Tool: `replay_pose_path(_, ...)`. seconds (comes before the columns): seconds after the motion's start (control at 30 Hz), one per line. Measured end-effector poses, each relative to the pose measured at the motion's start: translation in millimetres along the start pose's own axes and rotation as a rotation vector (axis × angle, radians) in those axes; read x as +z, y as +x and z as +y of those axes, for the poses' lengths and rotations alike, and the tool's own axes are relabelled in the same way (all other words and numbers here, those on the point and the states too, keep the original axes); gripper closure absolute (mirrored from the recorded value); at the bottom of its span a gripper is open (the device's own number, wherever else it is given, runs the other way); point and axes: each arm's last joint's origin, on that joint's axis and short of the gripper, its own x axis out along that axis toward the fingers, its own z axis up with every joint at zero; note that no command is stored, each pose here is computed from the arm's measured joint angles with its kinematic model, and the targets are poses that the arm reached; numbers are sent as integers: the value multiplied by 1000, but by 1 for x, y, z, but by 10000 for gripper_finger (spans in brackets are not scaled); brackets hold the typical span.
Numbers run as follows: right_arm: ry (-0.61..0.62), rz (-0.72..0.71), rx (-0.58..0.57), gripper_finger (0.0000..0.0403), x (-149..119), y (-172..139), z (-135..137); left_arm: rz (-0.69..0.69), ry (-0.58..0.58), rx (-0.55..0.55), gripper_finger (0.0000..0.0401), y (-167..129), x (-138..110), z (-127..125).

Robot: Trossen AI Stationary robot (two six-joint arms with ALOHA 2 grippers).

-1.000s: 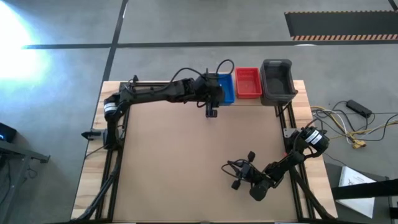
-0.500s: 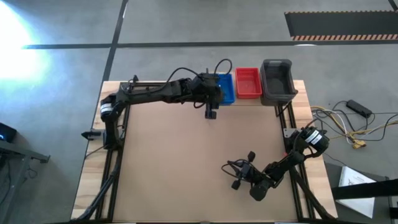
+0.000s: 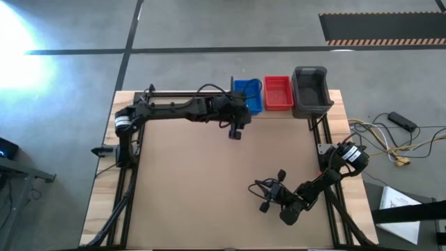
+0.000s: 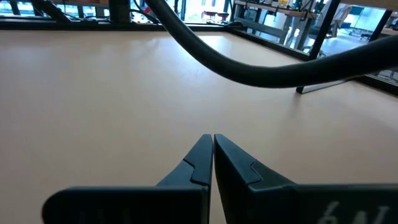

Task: Stack baskets on shelf by color
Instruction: Stack the blue bin on the other blue bin on the shelf, then return to Home Position

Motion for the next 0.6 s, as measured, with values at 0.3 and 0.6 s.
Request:
replay_pose_path(0.3, 3, -2, 10, 394, 2, -3, 1, -30, 39, 14, 279, -9, 10, -3)
replay_pose_path(0.6, 64, 108, 258, 394, 36, -31, -26, -63, -50, -80, 279, -41, 26, -23)
